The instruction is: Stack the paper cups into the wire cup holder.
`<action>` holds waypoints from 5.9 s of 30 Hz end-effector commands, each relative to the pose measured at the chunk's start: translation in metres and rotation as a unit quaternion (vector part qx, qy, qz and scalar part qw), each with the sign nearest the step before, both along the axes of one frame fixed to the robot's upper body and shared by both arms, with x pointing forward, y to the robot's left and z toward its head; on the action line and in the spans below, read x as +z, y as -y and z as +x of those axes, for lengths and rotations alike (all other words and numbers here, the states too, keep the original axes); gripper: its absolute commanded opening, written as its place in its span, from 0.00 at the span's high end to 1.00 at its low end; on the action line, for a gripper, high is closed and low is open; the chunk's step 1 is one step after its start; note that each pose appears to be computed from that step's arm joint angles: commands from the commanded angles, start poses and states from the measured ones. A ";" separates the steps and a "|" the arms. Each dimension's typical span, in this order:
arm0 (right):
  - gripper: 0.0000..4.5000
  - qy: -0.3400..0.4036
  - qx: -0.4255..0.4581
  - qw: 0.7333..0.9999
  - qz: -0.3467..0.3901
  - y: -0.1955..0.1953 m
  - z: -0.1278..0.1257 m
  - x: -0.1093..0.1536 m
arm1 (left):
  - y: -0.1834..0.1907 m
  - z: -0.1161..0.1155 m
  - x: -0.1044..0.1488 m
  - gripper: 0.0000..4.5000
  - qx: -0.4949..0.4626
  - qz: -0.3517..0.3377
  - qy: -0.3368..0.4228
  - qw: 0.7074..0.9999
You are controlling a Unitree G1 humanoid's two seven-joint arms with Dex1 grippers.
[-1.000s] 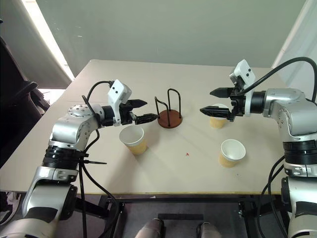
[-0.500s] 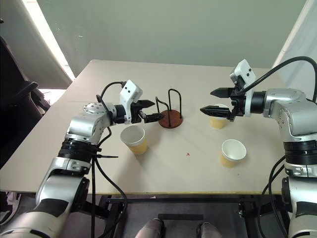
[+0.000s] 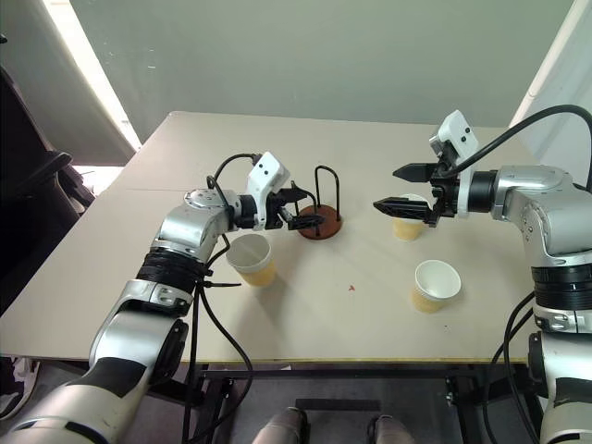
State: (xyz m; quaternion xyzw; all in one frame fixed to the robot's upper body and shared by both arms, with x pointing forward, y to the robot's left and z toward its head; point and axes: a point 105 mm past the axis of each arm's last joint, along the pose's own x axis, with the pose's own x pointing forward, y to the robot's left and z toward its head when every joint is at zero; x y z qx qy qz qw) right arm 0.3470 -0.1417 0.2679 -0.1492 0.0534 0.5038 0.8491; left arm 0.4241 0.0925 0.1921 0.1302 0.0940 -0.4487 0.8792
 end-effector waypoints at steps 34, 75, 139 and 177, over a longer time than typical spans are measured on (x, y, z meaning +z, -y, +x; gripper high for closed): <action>0.00 0.020 -0.001 1.000 -0.008 0.011 -0.015 0.015 | 0.032 -0.024 0.026 0.99 -0.155 0.022 0.033 0.987; 0.00 -0.028 -0.014 0.995 -0.095 0.048 -0.077 0.001 | 0.075 -0.091 0.000 0.99 -0.406 0.102 -0.002 0.908; 0.00 0.104 -0.048 0.982 -0.152 0.018 -0.004 0.001 | -0.031 -0.098 0.066 0.01 -0.233 0.107 0.074 0.964; 0.28 0.123 0.015 0.894 -0.431 0.018 0.081 -0.063 | -0.047 -0.108 0.073 0.00 -0.171 0.084 0.063 0.980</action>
